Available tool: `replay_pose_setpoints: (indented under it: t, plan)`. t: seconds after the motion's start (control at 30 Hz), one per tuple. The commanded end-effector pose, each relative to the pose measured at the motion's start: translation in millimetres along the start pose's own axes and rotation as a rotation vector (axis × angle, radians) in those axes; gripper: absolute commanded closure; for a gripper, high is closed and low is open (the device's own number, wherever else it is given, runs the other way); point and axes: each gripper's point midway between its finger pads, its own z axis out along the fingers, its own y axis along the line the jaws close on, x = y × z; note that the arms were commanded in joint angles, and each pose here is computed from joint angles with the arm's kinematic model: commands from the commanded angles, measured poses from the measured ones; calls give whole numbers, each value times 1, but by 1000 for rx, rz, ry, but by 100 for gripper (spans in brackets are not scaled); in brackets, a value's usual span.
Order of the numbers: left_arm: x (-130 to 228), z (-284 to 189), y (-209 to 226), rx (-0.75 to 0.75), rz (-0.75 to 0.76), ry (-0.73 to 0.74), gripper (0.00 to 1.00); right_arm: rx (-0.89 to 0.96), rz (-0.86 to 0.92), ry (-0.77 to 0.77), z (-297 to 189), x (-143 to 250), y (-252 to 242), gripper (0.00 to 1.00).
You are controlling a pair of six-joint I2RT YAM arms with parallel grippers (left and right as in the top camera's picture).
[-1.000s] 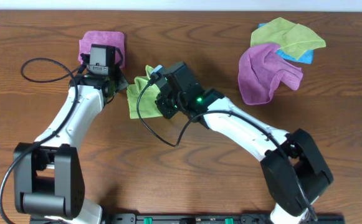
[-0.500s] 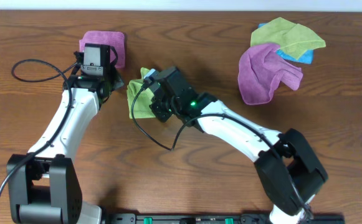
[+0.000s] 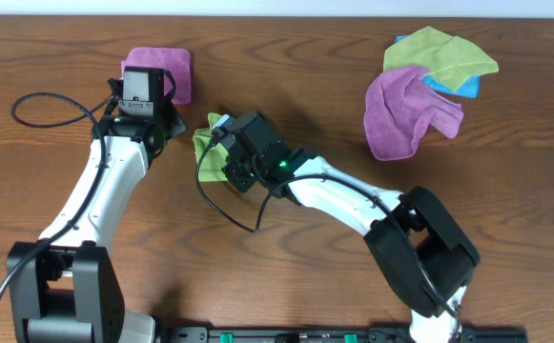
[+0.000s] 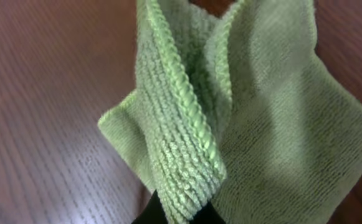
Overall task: Fold the cloth
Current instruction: 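Press the folded green square flat and release the right gripper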
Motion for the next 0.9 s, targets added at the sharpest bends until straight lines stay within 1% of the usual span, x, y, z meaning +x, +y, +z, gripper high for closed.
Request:
replay_pose_setpoints:
  t: [0.0,0.17,0.4,0.57,0.6,0.63,0.7,0.87]
  plan:
    - [-14,-11,-3,15,10,-40,94,3,-19,-13,6,-5,5,99]
    - [-13,-12,-4,21,10,-36,94,2,-4,-12,14,-1,4,99]
    - [-15,-12,-5,25,9,-42,94,-26,-20,-12,19,0,18,99]
    - [-16,-12,-6,28,8,-48,94,-55,-27,-14,19,-1,25,77]
    - [-16,-13,-6,29,8,-49,94,-58,-28,-12,18,-1,26,69]
    - [-17,-13,-6,28,7,-51,94,-67,-30,-15,18,-2,29,57]
    - [-18,-14,-6,30,7,-56,94,-78,-36,-20,17,-5,32,46]
    - [-21,-18,-5,24,5,-72,94,-123,-50,-20,13,-14,45,41]
